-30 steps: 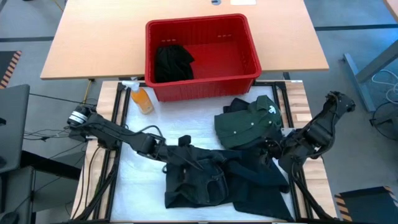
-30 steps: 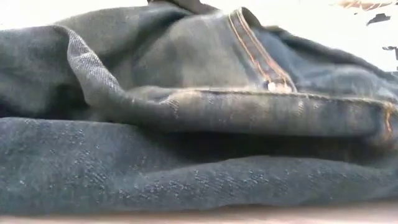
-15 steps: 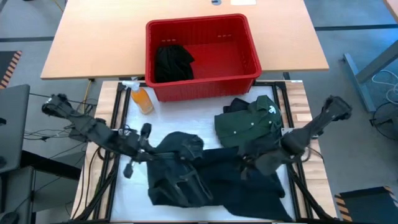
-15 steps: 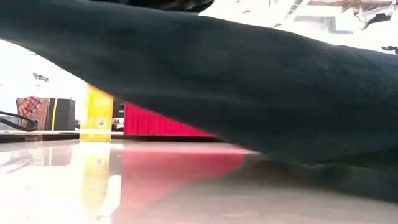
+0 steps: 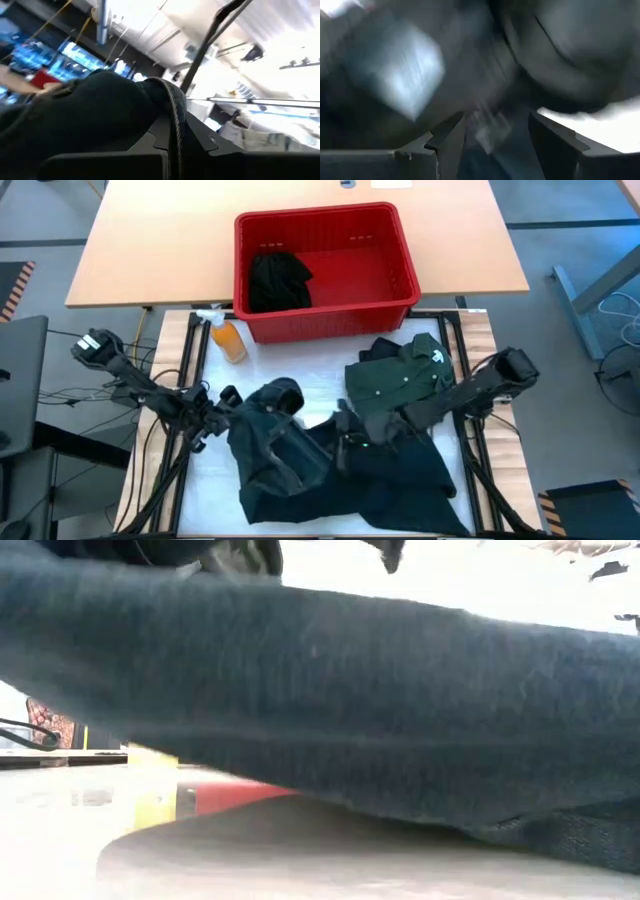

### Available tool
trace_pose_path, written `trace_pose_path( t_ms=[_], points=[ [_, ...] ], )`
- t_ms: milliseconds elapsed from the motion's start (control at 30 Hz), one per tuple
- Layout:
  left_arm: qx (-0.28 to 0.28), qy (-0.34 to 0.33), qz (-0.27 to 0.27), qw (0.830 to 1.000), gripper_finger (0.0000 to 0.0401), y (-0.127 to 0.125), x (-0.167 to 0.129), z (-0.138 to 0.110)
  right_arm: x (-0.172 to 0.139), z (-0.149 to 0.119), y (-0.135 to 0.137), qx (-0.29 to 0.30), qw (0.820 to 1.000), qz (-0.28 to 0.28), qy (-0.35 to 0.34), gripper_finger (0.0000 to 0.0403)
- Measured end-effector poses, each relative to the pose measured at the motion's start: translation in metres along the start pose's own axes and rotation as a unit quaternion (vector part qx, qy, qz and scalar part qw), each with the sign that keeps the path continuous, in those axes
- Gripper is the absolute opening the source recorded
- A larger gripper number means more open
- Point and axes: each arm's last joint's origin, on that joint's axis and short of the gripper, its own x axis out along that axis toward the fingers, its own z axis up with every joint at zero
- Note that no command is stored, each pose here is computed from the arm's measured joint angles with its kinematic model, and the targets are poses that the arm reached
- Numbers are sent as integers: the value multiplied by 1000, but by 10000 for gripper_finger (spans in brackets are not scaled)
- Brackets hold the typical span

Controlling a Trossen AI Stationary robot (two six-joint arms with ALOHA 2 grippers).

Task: Fold Laundry from Bin
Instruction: Fold the blue pants from the red laundry bin

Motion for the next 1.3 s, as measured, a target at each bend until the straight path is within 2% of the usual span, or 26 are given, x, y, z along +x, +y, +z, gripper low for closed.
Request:
trace_pose_path(
  t_ms=[133,267,433,600,700,867,933,1000,1133,1233,1300],
  points=[
    [-4,16,27,999,10,0,8,-8,14,26,-5,24,993,66,-99,244],
    [-1,27,48,998,51,0,13,-12,20,56,-12,30,984,86,-152,244],
    [19,65,47,997,126,-3,19,-14,25,78,-20,27,986,76,-148,244],
    [48,124,58,989,187,-15,30,-1,29,87,-26,20,993,48,-105,244],
    [92,193,93,972,200,-26,38,18,35,86,-29,21,996,33,-75,244],
    [155,300,185,923,201,-51,58,71,61,72,-32,51,998,29,-32,244],
    [171,315,200,912,200,-63,71,88,74,64,-32,65,997,31,-18,244],
    [206,341,200,895,200,-73,85,95,87,55,-34,73,997,28,-1,244],
    [244,383,191,870,200,-89,112,90,102,55,-36,92,995,43,-2,244],
    [257,420,145,858,200,-99,132,70,108,58,-40,102,993,55,0,244],
    [267,455,121,841,200,-104,140,50,111,59,-43,102,993,63,3,244]
  ],
)
